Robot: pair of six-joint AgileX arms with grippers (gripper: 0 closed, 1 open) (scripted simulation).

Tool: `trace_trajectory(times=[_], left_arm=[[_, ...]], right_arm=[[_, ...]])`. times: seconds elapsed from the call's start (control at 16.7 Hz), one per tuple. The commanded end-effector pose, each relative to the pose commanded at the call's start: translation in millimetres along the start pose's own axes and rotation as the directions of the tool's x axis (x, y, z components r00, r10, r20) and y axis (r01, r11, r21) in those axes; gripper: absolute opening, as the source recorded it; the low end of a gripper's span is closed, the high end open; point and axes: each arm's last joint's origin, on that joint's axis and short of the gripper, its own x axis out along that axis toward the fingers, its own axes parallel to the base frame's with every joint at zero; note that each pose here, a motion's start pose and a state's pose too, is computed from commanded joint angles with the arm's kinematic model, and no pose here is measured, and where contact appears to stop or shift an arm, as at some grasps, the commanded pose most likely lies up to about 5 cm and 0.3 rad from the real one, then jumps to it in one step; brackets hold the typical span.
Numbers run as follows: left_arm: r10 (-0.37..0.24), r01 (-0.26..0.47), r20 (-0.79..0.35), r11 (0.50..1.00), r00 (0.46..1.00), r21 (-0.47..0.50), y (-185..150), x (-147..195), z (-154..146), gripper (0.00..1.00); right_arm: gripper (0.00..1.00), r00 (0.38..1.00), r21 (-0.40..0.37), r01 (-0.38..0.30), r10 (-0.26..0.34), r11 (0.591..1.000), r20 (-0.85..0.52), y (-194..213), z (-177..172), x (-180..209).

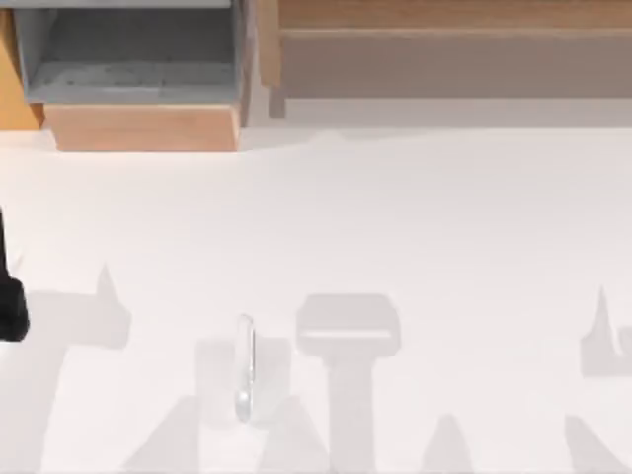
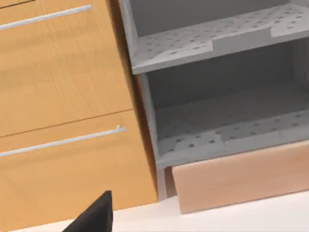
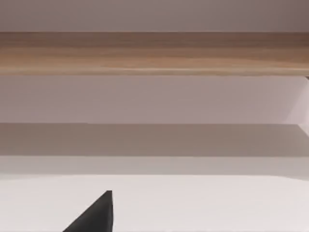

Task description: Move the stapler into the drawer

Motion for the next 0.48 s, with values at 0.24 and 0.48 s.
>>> trace_trajectory(times=[0.24,0.48], left_arm=[[-0.009,0.009,-0.002,0.975,1.0,0.224,19.0,38.9,29.8,1.0],[-0.005,0.001,0.006,0.878,1.0,0.478,48.9,101.3,43.4,1.0]], right_arm=[[1.0,1.0,0.0,0.0,0.0,1.0,0.0,0.0,0.0,0.0],[1.0,1.0,0.0,0.0,0.0,1.0,0.0,0.0,0.0,0.0]])
